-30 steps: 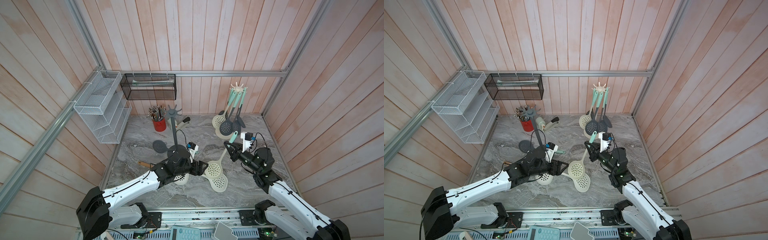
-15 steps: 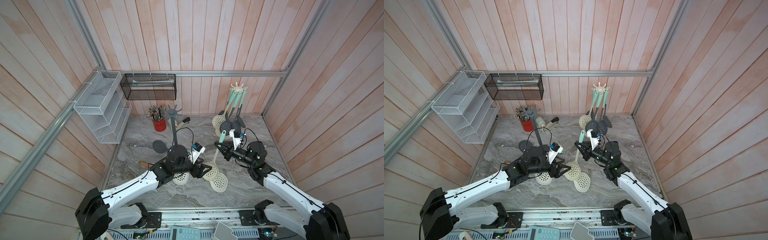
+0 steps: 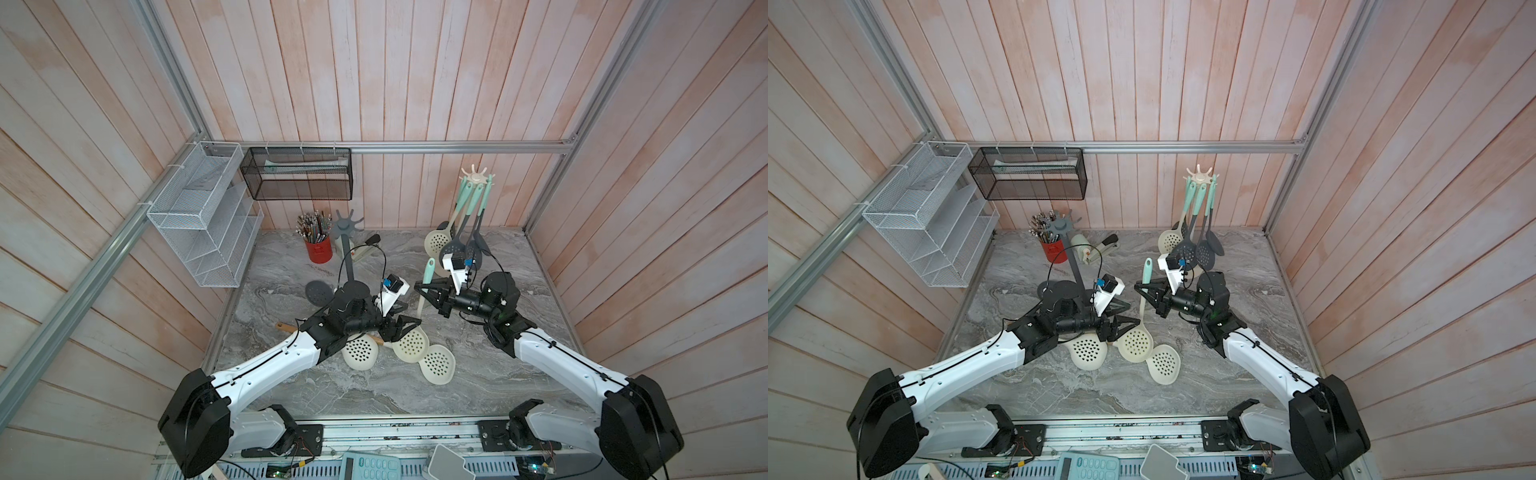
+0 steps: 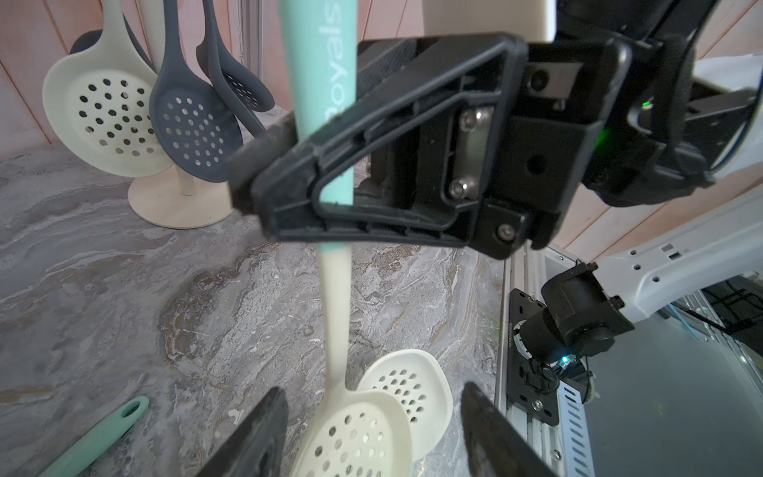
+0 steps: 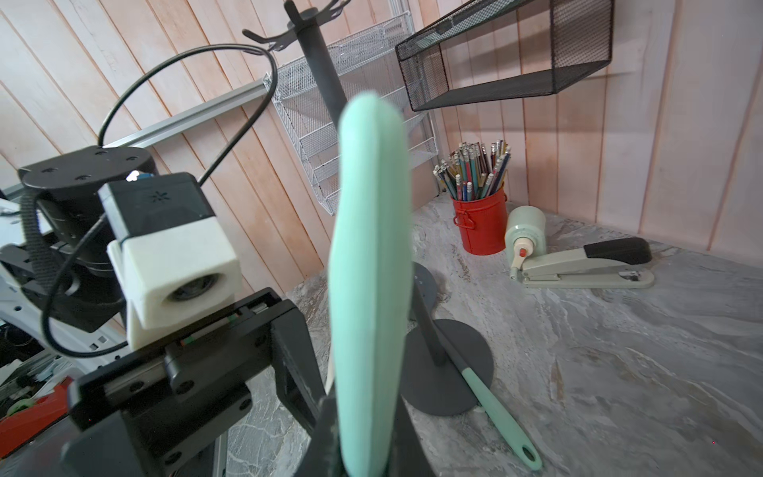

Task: Hang the skimmer on the kitchen utensil rack
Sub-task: Pick up the skimmer from the center of the board.

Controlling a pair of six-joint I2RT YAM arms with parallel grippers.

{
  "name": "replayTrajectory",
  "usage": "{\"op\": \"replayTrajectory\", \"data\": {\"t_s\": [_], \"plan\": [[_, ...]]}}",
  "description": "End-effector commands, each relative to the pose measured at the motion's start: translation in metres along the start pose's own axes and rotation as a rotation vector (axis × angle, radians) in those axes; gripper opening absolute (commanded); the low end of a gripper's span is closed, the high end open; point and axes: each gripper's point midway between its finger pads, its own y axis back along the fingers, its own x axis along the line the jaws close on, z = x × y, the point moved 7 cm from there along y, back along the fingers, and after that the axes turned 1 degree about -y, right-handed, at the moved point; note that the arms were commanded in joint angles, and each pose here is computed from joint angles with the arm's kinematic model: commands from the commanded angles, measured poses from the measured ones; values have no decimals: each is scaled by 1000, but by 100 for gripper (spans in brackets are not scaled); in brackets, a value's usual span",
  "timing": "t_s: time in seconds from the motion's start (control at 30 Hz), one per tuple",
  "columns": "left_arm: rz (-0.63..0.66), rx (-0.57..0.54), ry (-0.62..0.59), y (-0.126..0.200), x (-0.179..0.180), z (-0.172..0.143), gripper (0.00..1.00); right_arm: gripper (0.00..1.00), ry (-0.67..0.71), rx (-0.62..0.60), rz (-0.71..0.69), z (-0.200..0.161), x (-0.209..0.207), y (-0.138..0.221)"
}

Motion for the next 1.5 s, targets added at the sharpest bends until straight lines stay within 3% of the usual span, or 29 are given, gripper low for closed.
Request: {"op": "replayTrajectory", "data": {"t_s": [0.0, 0.47, 0.73, 0.83, 0.97, 1.07, 1.2, 1.47], "plan": [[-21, -47, -93, -1, 0, 16, 65, 0, 45, -28, 66, 20, 16, -7], [-43, -132, -135, 3, 7, 9, 36, 0, 3, 22, 155, 22, 29, -14], [-73, -176, -124, 6, 2, 7, 2, 0, 3, 53, 166, 22, 31, -16], [-51, -189, -106, 7, 5, 6, 0, 0, 4, 62, 164, 21, 29, -17], [-1, -215, -65, 11, 8, 6, 0, 17, 14, 61, 139, 19, 28, -16], [90, -251, -37, 19, 13, 9, 0, 37, 33, 42, 93, 22, 25, -14], [232, -288, 16, 27, 24, 8, 0, 55, 61, 18, -32, 27, 16, -12], [498, -339, 129, 38, 46, 8, 0, 62, 83, -70, -244, 30, -6, -5]]}}
